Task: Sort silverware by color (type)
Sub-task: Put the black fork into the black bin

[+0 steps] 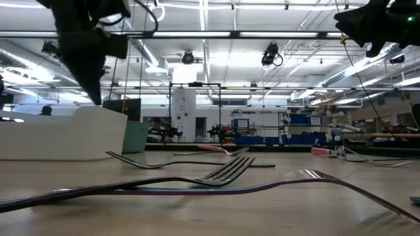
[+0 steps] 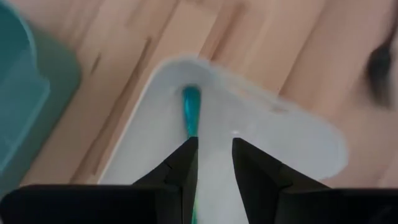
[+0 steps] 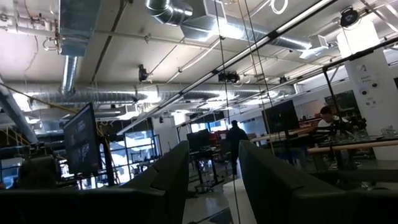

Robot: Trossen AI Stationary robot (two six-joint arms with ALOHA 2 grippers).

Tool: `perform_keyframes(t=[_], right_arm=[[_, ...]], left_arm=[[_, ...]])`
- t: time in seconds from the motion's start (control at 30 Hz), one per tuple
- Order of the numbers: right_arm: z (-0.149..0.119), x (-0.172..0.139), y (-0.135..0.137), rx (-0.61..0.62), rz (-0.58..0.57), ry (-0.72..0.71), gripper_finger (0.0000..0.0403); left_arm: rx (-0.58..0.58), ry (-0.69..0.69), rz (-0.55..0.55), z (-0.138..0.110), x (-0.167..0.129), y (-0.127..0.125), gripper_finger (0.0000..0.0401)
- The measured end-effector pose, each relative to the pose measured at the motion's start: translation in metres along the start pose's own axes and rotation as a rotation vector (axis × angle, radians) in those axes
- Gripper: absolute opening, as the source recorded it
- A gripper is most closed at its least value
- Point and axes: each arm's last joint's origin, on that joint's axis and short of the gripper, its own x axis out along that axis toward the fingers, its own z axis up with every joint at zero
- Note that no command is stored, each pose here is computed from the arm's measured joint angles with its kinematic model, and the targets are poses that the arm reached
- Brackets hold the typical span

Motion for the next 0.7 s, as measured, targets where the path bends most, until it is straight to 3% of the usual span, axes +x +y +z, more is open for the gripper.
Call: perform_keyframes(t=[0.17, 0.33, 0.6, 0.7], right_arm=[[-0.002, 0.0, 0.001, 0.031, 0.021, 0.012, 0.0149], [-0.003, 0.0, 0.004, 0.039, 0.118, 0.009, 0.0149], [-0.003, 0.0, 0.006, 0.122, 0.171, 0.012, 0.0149], [-0.005, 0.0, 0.008, 0.188, 0.224, 0.029, 0.0149]], left_arm=[[-0.015, -0.109, -0.045, 0.02, -0.02, -0.005, 0.0109], [-0.02, -0.301, -0.118, 0.039, -0.028, -0.012, 0.0109], [0.091, -0.559, -0.174, 0.066, -0.032, -0.023, 0.0109], [0.135, -0.584, -0.168, 0.071, -0.028, -0.026, 0.0109]])
